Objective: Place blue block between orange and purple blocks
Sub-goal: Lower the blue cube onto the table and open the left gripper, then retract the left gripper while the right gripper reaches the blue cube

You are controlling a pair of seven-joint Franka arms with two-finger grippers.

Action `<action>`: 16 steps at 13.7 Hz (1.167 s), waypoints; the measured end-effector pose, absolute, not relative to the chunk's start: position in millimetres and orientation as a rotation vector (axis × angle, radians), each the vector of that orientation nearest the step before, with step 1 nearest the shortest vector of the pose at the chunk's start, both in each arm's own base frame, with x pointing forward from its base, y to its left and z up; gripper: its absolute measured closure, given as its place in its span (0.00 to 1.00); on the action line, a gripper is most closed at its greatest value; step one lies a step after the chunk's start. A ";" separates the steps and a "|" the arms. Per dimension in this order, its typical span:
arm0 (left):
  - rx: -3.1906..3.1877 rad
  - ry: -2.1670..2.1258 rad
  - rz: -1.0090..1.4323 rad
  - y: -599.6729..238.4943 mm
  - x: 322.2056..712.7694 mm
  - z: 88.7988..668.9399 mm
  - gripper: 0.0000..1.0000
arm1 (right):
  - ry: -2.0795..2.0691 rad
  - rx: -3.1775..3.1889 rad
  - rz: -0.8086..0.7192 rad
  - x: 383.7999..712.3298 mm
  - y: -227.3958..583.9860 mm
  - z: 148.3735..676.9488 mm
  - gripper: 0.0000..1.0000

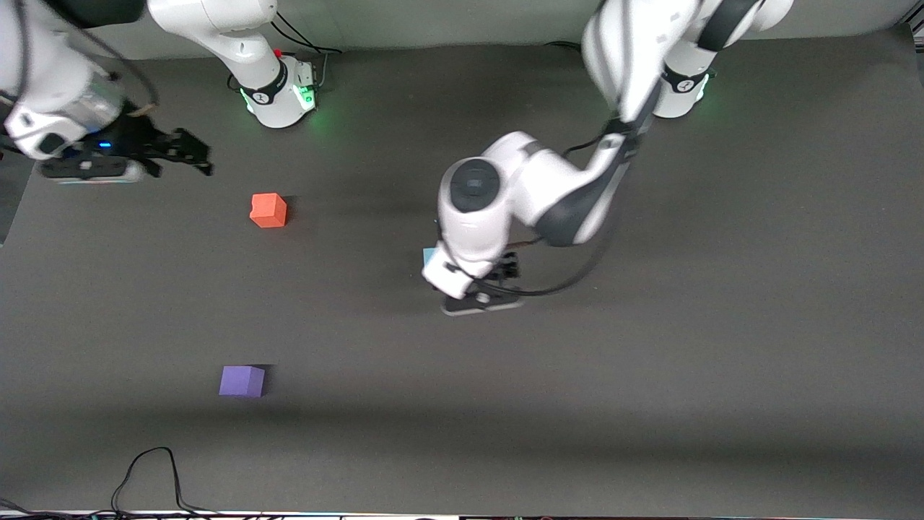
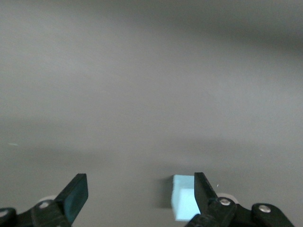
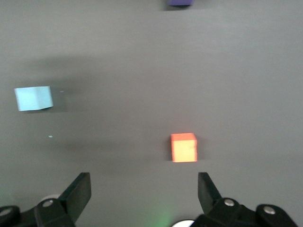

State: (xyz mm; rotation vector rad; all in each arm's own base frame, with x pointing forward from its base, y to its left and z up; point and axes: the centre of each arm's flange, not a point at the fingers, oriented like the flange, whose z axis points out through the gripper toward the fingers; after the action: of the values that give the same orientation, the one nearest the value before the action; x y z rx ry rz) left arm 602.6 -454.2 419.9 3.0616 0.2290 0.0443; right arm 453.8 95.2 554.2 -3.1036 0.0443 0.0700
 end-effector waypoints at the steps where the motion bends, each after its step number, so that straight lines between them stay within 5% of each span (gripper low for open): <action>1: 3.054 0.212 0.015 -412.0 619.7 442.4 0.00 | 0.015 -3.115 0.069 457.3 122.2 551.6 0.00; 9: 3.089 0.004 -0.153 -85.2 697.3 456.2 0.00 | -0.004 -3.082 0.107 499.7 267.1 500.1 0.00; 16: 3.123 -0.031 -0.064 -0.3 667.5 522.6 0.00 | 0.033 -3.018 0.086 530.9 322.4 394.7 0.00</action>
State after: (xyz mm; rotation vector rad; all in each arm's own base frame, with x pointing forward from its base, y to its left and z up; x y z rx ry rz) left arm 667.5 -0.3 522.6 3.1231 -0.0305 -0.0637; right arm 530.9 322.4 394.7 -3.0179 0.0329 0.0862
